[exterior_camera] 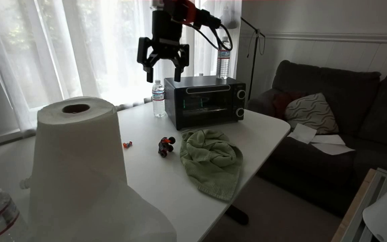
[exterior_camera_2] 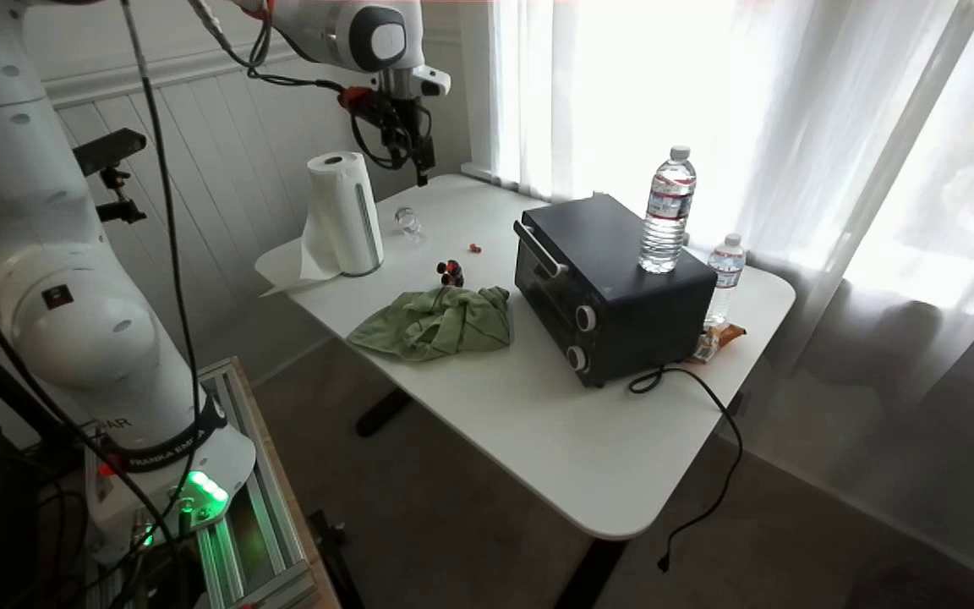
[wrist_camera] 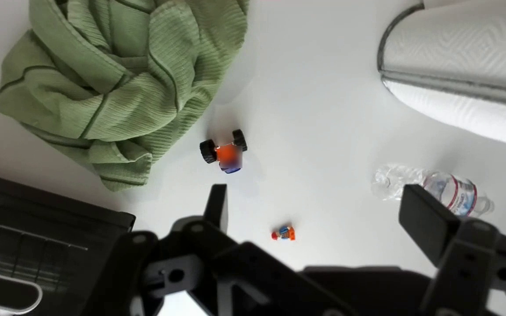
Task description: Lift the orange object from the table and put it on the microwave
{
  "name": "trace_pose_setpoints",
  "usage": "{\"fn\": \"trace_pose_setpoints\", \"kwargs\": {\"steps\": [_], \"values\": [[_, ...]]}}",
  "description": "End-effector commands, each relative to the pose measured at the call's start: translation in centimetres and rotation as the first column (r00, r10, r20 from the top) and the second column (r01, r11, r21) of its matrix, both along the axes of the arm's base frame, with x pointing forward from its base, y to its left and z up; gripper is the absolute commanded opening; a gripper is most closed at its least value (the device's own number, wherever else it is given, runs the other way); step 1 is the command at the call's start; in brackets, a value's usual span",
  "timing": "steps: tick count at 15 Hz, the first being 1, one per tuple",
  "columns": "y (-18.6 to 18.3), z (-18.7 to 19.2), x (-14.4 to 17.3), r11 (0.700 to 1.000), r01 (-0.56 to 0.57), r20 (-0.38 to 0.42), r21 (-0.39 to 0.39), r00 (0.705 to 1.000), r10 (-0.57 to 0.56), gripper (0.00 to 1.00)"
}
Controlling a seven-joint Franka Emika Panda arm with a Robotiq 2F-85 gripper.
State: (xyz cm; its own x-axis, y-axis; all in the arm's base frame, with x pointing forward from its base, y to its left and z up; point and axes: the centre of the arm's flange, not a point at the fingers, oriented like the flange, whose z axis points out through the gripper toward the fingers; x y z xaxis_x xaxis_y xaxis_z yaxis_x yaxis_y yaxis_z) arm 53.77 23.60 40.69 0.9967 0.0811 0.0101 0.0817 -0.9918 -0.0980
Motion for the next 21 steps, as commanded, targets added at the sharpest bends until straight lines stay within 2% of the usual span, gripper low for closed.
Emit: {"fn": "trace_pose_setpoints", "kwargs": {"steps": [1, 3, 4, 5, 12, 13, 14, 16, 18, 21], "values": [[2.2, -0.9, 4.4, 0.981, 0.19, -0.043, 0.034, 0.981, -0.189, 1.0], [2.9, -1.8, 5.3, 0.958, 0.279, -0.089, 0.064, 0.958, -0.273, 1.0], [3.3, -1.9, 5.2, 0.971, 0.228, -0.045, 0.067, 0.973, -0.226, 1.0], [1.7, -2.2, 3.9, 0.977, 0.207, -0.049, 0.039, 0.977, -0.205, 1.0], [2.6, -2.3, 4.6, 0.977, 0.208, -0.044, 0.05, 0.978, -0.206, 1.0], [2.5, -2.6, 5.7, 0.962, 0.261, -0.076, 0.078, 0.964, -0.255, 1.0], [2.3, -3.3, 7.3, 0.933, 0.351, -0.111, 0.077, 0.933, -0.342, 1.0], [1.6, -4.4, 9.3, 0.9, 0.429, -0.151, 0.075, 0.897, -0.415, 1.0], [1.0, -6.0, 11.1, 0.857, 0.512, -0.186, 0.056, 0.849, -0.495, 1.0], [1.3, -8.9, 13.3, 0.778, 0.627, -0.241, 0.019, 0.758, -0.605, 1.0]]}}
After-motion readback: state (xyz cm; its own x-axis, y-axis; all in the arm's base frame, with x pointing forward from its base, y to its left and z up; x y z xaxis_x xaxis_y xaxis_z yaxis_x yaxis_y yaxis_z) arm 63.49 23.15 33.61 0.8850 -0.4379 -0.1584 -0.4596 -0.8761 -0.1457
